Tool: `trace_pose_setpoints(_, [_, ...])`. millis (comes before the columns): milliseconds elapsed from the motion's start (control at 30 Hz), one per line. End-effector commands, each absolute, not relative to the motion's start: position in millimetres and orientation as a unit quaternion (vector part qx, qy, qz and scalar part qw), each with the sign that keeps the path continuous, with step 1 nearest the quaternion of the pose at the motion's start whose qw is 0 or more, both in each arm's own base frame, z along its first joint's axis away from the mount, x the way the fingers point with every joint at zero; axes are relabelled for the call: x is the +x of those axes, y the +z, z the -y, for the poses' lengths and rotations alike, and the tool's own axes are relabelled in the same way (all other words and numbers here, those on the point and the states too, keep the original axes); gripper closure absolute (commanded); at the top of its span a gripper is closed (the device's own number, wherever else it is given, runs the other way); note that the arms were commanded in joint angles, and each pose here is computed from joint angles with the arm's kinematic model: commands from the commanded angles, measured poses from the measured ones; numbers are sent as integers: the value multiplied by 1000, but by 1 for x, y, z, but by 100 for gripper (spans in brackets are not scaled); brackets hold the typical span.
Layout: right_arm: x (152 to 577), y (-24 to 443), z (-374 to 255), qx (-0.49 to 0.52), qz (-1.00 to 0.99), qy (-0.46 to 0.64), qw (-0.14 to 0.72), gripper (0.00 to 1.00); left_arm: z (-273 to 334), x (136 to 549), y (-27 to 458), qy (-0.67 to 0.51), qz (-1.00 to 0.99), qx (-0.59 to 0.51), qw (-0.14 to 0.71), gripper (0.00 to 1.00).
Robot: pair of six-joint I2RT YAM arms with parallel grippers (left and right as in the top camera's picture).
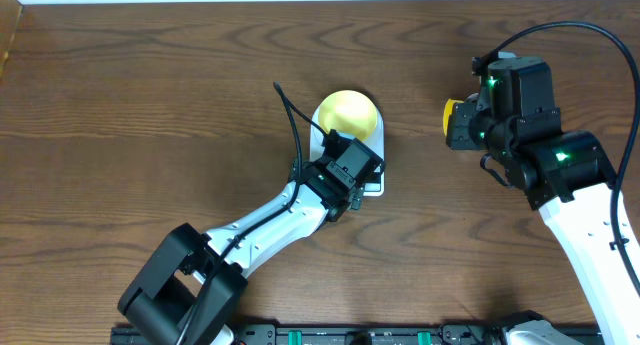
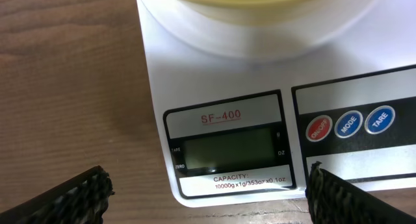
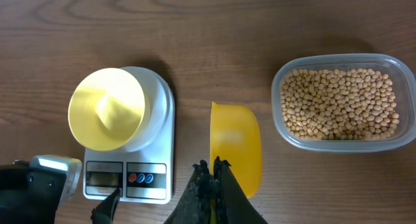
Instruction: Scoop item into bowl and weigh 50g on scale
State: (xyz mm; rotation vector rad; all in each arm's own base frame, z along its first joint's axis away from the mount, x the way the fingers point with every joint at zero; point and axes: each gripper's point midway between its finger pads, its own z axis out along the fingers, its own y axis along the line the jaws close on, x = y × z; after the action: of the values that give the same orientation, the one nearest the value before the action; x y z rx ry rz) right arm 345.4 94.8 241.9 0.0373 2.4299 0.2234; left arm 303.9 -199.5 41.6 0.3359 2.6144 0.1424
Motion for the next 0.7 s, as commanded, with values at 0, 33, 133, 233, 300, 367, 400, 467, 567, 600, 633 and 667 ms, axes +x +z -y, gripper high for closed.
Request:
trace_pose_setpoints(0, [348,251,-95,10,-931,87,354,99,196,306,41,64,-957,127,254,2])
trace_pose_setpoints(33, [348,251,-95,10,-931,87,354,99,197,306,41,64,-956,127,255,2])
trace_pose_setpoints(133, [348,250,-95,9,-931,87,354,99,198,308,41,61,-956,126,258,2])
trace_pose_setpoints(233, [348,250,-95,6,-932,86,353,99,201,310,43,56,-955,124,265,2])
trace_pose_setpoints(300, [347,250,-95,6,-932,85,352,99,204,312,43,49,-954,124,268,2])
trace_pose_setpoints(367, [347,249,-94,6,-932,85,351,99,206,313,44,46,-953,124,272,2])
trace_pose_setpoints(400, [347,249,-94,6,-933,85,351,99,207,314,44,45,-953,123,274,2])
trace_pose_setpoints(467, [347,249,-94,6,-933,85,350,99,209,315,43,43,-952,122,277,2])
trace_pose_setpoints(567, [347,249,-94,6,-933,85,350,99,209,315,35,47,-953,125,270,2])
trace_pose_setpoints(600, [346,249,-94,6,-933,85,350,99,209,315,33,49,-954,126,268,2])
trace_pose_setpoints(633, [346,249,-94,6,-933,85,349,99,209,315,30,50,-954,126,266,2])
trace_pose_setpoints(667, [346,248,-94,6,-933,85,349,99,209,315,29,51,-954,127,265,2])
